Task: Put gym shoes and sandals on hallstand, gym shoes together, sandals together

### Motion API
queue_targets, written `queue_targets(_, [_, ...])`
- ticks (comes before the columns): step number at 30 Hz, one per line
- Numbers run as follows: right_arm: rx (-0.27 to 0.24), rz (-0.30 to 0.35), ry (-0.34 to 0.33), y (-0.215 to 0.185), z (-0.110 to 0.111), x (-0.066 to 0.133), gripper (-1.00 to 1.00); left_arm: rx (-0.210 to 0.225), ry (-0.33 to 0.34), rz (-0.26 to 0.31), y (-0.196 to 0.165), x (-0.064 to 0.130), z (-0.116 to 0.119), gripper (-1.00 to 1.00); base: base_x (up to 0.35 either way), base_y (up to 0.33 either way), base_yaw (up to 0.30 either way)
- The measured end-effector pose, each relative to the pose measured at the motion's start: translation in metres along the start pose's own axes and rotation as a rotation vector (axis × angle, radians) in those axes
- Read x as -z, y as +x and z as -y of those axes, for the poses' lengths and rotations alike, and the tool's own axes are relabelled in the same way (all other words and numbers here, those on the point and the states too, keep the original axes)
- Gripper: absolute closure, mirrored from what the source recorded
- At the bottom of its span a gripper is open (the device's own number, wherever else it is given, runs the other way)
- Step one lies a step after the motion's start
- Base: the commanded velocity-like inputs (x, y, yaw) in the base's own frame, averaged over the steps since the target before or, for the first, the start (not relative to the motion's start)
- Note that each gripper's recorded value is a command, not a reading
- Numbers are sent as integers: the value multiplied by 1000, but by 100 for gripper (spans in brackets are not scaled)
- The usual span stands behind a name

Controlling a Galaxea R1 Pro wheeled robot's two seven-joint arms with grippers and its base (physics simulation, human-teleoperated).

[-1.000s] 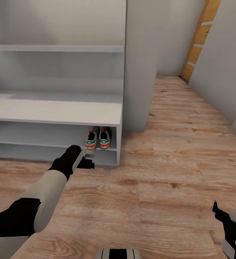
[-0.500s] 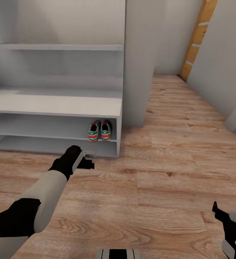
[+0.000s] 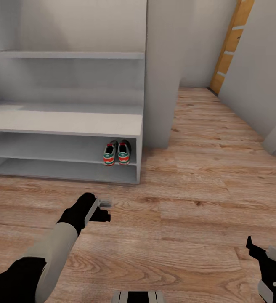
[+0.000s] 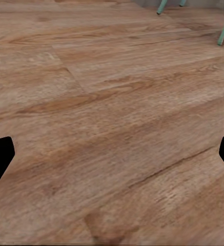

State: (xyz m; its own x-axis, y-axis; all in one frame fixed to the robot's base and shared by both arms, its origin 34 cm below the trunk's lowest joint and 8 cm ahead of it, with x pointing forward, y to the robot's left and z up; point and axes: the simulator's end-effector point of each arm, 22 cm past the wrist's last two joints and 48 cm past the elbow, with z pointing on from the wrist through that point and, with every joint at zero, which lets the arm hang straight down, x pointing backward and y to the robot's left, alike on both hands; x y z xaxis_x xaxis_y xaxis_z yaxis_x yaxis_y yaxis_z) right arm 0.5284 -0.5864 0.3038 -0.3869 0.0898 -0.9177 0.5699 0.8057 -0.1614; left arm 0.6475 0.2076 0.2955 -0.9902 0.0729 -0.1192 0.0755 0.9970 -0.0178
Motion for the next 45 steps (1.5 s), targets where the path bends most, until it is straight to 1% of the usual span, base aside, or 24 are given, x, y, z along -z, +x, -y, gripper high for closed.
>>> queue_targets(3, [3, -14, -14, 7, -7, 3, -100, 1, 5, 0, 24, -18, 3, -100, 0, 0, 0])
queue_targets(6, [21, -40, -46, 19, -19, 9, -100, 3, 11, 63, 43, -40, 6, -100, 0, 0, 0])
queue_targets(7, [47, -50, -74, 24, -28, 12, -100, 4, 14, 105, 50, -50, 7, -100, 0, 0, 0])
queue_targets(8, [64, -54, -93, 26, -33, 14, -100, 5, 15, 126, 56, -55, 8, -100, 0, 0, 0])
queue_targets(10, [156, -72, -203, 38, -67, 23, -100, 7, 21, 224, 73, -71, 12, -100, 0, 0, 0])
queue_targets(11, [178, -76, -234, 41, -77, 27, -100, 8, 22, 252, 79, -74, 13, -100, 0, 0, 0])
queue_targets(12, [225, -84, -302, 50, -101, 36, -100, 8, 24, 311, 88, -79, 14, -100, 0, 0, 0])
queue_targets(14, [254, -92, -366, 59, -128, 48, -100, 6, 26, 368, 102, -84, 16, -100, 0, 0, 0])
queue_targets(15, [279, -100, -431, 68, -157, 62, -100, 2, 28, 424, 113, -86, 19, -100, 0, 0, 0])
queue_targets(17, [290, -107, -490, 77, -185, 77, -100, -4, 32, 476, 125, -86, 23, -100, 0, 0, 0])
queue_targets(18, [311, -110, -550, 84, -209, 92, -100, -11, 36, 522, 135, -85, 26, -100, 0, 0, 0])
queue_targets(21, [337, -114, -633, 92, -239, 111, -100, -18, 42, 574, 149, -83, 30, -100, 0, 0, 0])
queue_targets(22, [361, -118, -699, 97, -256, 123, -100, -19, 44, 597, 156, -82, 32, -100, 0, 0, 0])
queue_targets(23, [368, -121, -731, 100, -263, 129, -100, -20, 45, 607, 160, -81, 32, -100, 0, 0, 0])
queue_targets(24, [384, -131, -810, 105, -278, 143, -100, -20, 46, 622, 164, -80, 33, -100, 0, 0, 0])
queue_targets(25, [388, -138, -853, 108, -285, 151, -100, -20, 46, 629, 166, -80, 33, -100, 0, 0, 0])
queue_targets(26, [394, -154, -946, 115, -298, 168, -100, -21, 47, 638, 170, -79, 33, -100, 0, 0, 0])
queue_targets(28, [394, -173, -1036, 120, -308, 186, -100, -21, 48, 644, 172, -78, 34, -100, 0, 0, 0])
queue_targets(29, [392, -188, -1106, 124, -315, 200, -100, -22, 48, 648, 173, -78, 34, -100, 0, 0, 0])
queue_targets(30, [389, -193, -1131, 125, -317, 205, -100, -22, 48, 650, 173, -78, 34, -100, 0, 0, 0])
queue_targets(33, [375, -205, -1180, 126, -322, 215, -100, -21, 47, 652, 175, -78, 34, -100, 0, 0, 0])
queue_targets(38, [345, -206, -1179, 122, -323, 215, -100, -20, 47, 653, 176, -78, 35, -100, 0, 0, 0])
queue_targets(41, [307, -205, -1152, 118, -321, 209, -100, -19, 47, 653, 176, -78, 36, -100, 0, 0, 0])
queue_targets(45, [224, -201, -1080, 108, -316, 195, -100, -17, 47, 651, 177, -78, 36, -100, 0, 0, 0])
